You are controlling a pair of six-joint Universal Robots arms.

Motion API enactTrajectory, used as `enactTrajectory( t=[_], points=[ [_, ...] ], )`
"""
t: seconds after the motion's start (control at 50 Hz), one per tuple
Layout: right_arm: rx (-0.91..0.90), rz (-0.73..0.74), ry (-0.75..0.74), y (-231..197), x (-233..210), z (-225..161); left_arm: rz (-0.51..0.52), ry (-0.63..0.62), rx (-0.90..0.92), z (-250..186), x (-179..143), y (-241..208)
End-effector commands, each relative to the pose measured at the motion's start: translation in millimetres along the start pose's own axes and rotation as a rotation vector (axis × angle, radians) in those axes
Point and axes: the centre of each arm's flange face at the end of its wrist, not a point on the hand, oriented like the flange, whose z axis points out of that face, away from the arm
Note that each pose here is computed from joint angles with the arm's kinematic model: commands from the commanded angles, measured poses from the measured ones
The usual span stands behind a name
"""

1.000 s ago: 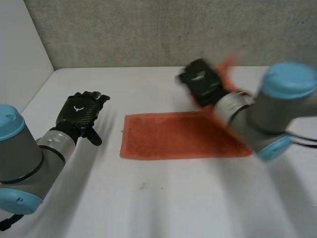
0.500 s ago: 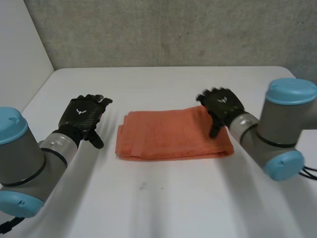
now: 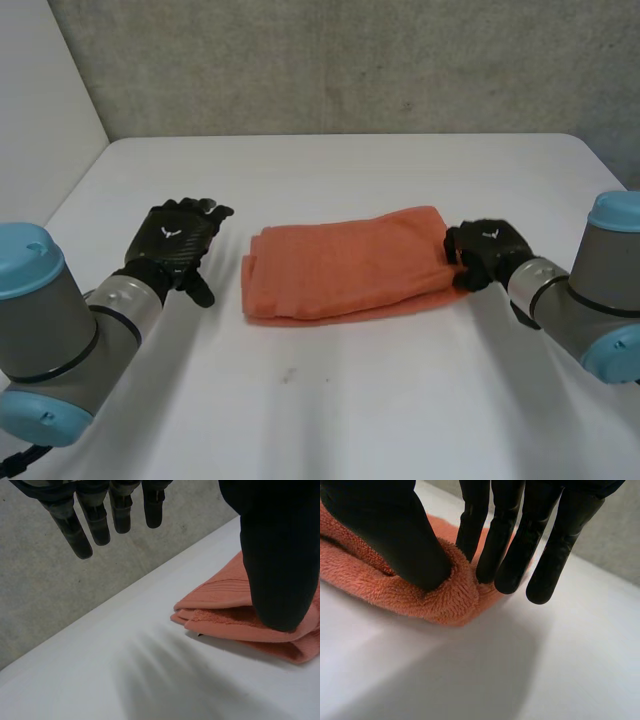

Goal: Fold the laundry

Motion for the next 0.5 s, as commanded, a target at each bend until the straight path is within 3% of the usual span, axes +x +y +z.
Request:
enactTrajectory(
  t=[0.02,0.1,0.14,0.28,0.34,0.44,0.5],
  points=[
    [0.186,-0.159,0.056,-56,-5,8,0.003,0.013,0.006,-2,5,-2],
    [0.293,-0.224,-0.06,-91,-60,3,0.004,0.013,0.008,-2,5,-3],
    [0.352,-0.262,-0.189,-108,-115,-4,0.004,0.011,0.009,-2,4,-3],
    [0.272,-0.334,-0.439,-68,-206,-9,0.004,0.002,0.013,-1,1,-4],
    [0.225,-0.355,-0.418,-62,-209,-9,0.004,-0.005,0.014,0,-1,-5],
    [0.151,-0.321,-0.183,-69,-182,-4,0.003,-0.012,0.023,1,-3,-8],
    [0.179,-0.269,-0.154,-85,-173,-11,0.0,-0.015,0.041,4,-5,-13]
  ],
)
